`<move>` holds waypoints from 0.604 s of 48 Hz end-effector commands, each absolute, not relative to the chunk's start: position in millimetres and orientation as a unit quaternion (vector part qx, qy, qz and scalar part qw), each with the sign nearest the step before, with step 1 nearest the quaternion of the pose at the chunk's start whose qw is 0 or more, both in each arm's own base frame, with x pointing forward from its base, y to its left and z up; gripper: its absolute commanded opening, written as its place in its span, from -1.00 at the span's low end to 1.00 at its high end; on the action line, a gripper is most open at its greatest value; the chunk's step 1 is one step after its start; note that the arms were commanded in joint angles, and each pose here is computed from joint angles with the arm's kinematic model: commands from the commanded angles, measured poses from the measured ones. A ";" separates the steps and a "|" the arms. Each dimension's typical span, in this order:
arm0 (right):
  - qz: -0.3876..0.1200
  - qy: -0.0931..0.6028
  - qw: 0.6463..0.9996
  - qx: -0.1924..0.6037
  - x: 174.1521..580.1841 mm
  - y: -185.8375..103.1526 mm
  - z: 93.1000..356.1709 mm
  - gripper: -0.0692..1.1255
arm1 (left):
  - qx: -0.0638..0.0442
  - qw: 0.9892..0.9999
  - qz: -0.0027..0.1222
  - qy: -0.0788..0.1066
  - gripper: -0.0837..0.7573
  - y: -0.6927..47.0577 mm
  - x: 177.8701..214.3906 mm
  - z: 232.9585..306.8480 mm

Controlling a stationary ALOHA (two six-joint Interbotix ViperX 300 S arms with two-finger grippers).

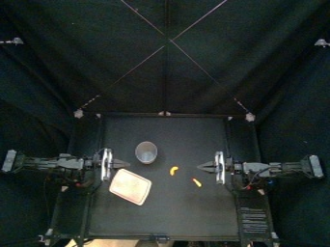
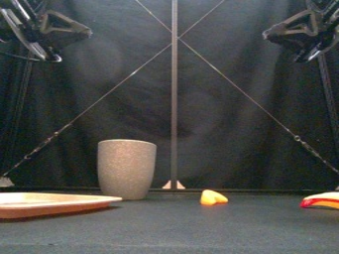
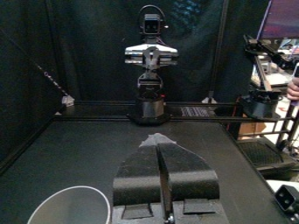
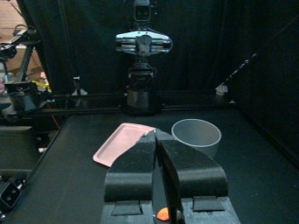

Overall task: Pick the tangerine then place it on the pink plate
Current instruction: Pick the tangerine

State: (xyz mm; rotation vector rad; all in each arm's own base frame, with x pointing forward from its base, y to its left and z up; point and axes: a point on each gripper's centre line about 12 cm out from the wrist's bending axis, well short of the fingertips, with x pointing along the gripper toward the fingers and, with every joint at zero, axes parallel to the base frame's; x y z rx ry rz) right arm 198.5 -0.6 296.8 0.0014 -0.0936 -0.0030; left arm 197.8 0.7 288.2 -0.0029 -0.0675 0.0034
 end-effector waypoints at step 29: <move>-0.086 0.109 0.990 0.027 256.5 -43.7 249.6 0.79 | 0.002 0.999 0.041 0.028 -0.65 16.5 203.1 291.9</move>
